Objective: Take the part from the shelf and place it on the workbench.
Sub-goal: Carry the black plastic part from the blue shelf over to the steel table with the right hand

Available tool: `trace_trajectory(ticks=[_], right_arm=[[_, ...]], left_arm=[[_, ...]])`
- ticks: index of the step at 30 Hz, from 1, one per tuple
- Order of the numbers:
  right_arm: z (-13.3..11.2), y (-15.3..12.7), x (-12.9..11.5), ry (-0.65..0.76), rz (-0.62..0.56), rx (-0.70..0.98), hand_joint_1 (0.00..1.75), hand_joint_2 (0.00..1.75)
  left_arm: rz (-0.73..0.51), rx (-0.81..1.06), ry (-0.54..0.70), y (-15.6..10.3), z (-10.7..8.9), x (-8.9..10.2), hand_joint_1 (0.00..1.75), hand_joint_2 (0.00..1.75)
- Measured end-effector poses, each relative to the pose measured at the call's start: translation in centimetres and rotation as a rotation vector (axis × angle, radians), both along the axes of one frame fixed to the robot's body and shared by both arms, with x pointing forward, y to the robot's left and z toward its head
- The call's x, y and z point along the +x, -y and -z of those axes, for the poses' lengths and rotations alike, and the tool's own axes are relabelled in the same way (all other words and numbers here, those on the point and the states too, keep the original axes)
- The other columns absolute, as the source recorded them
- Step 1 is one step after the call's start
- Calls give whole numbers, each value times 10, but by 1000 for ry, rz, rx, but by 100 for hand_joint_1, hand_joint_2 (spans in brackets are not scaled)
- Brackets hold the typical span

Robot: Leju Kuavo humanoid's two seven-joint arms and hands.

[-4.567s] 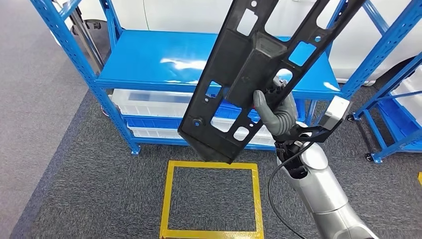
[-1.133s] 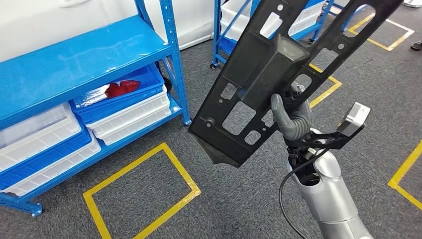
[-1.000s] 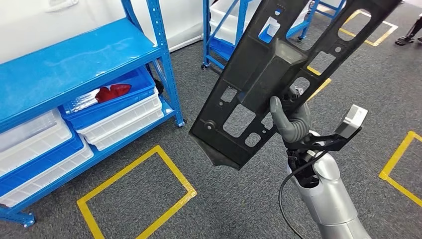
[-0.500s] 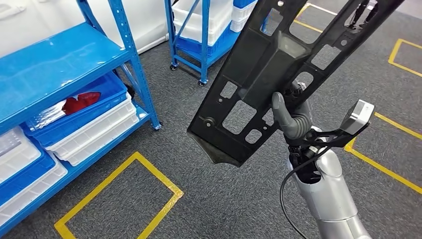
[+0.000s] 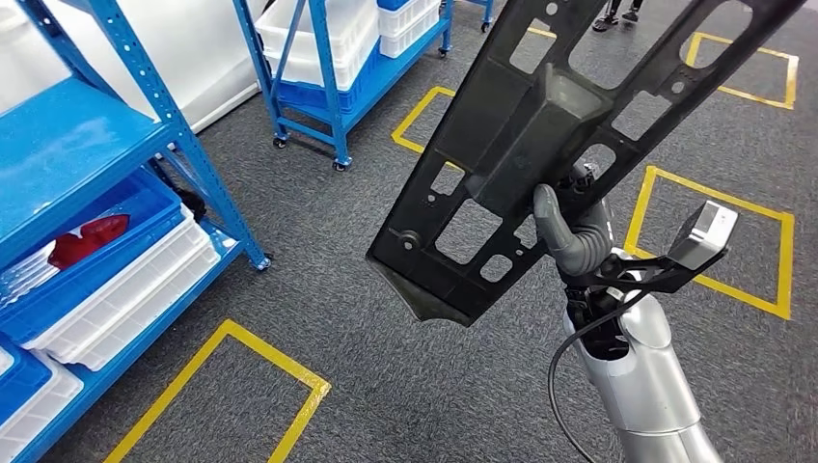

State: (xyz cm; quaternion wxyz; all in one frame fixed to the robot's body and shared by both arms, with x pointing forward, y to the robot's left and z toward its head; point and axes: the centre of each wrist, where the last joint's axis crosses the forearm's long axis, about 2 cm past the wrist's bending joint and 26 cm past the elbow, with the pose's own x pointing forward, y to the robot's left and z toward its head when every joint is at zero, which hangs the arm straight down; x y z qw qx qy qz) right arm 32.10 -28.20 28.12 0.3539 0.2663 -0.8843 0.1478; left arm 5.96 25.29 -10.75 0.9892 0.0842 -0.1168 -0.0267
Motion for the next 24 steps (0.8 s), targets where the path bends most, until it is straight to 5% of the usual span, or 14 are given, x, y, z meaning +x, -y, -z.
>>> trace_trajectory(ticks=[11,24], right_arm=[[-4,-6,6,6,-22,-5,175,175],[8,-7,3,-22,-2,28,175,175]], left_arm=[[-23,4,90,-11,0,3,0,175],[-60,32,-21,-12,1,-2,0,175]])
